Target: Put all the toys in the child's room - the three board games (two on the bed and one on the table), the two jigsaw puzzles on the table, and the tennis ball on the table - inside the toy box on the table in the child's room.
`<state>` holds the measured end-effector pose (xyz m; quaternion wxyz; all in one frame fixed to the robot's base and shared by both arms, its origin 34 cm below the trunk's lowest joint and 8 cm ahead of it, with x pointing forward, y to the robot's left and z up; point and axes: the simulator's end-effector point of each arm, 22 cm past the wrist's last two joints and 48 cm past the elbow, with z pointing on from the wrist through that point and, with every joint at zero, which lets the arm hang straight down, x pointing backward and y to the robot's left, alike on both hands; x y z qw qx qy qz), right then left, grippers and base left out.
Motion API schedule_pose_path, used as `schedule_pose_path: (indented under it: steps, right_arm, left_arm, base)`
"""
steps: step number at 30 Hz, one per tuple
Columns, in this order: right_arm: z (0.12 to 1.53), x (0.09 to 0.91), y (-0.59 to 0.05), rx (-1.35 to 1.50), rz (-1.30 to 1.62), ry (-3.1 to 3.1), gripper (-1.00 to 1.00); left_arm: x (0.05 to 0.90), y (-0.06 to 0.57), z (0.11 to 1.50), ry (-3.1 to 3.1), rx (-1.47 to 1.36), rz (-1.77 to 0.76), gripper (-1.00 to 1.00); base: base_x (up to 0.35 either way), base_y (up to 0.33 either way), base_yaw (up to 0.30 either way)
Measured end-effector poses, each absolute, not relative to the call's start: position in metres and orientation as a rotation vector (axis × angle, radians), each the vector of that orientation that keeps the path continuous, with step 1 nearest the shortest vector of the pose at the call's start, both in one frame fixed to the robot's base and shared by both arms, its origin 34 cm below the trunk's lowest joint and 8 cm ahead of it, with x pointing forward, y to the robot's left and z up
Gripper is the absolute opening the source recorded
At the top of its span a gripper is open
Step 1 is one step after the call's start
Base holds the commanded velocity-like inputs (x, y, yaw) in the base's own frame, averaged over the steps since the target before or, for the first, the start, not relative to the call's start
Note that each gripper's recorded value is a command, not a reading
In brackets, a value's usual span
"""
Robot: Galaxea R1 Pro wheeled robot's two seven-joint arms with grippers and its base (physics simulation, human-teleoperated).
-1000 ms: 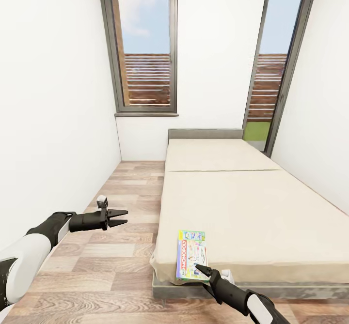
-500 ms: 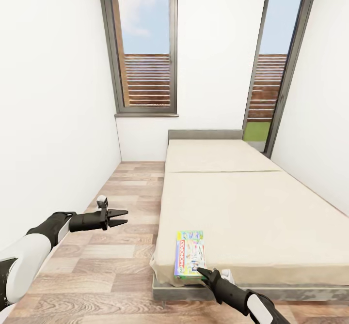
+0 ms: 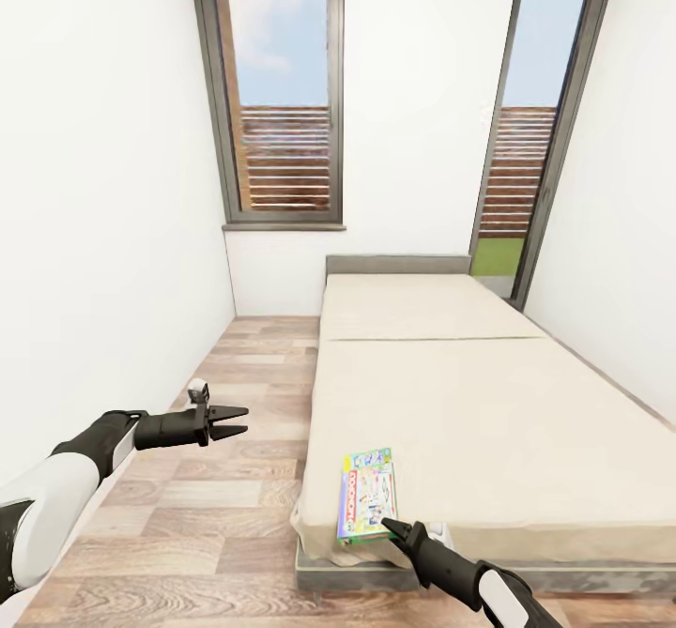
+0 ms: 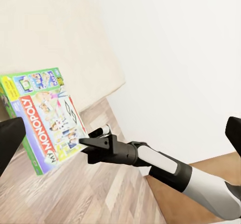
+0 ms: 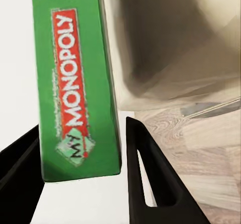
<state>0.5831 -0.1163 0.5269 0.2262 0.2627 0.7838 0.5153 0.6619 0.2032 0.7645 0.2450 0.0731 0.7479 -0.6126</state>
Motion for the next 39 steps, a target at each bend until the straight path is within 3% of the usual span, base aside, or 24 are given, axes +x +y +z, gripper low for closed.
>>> schedule_pose_path:
  steps: [24, 39]
  right_arm:
    - [0.615, 0.612, -0.115, 0.635, 1.481, 2.041, -1.00]
    - [0.782, 0.665, -0.133, 0.319, 1.493, 1.867, -1.00]
  left_arm:
    - [0.670, 0.203, 0.813, 2.044, 0.201, -1.671, 1.00]
    - [0.674, 0.204, 0.842, 2.048, 0.204, -1.666, 1.00]
  base:
    - [0.000, 0.000, 0.000]
    - [0.000, 0.000, 0.000]
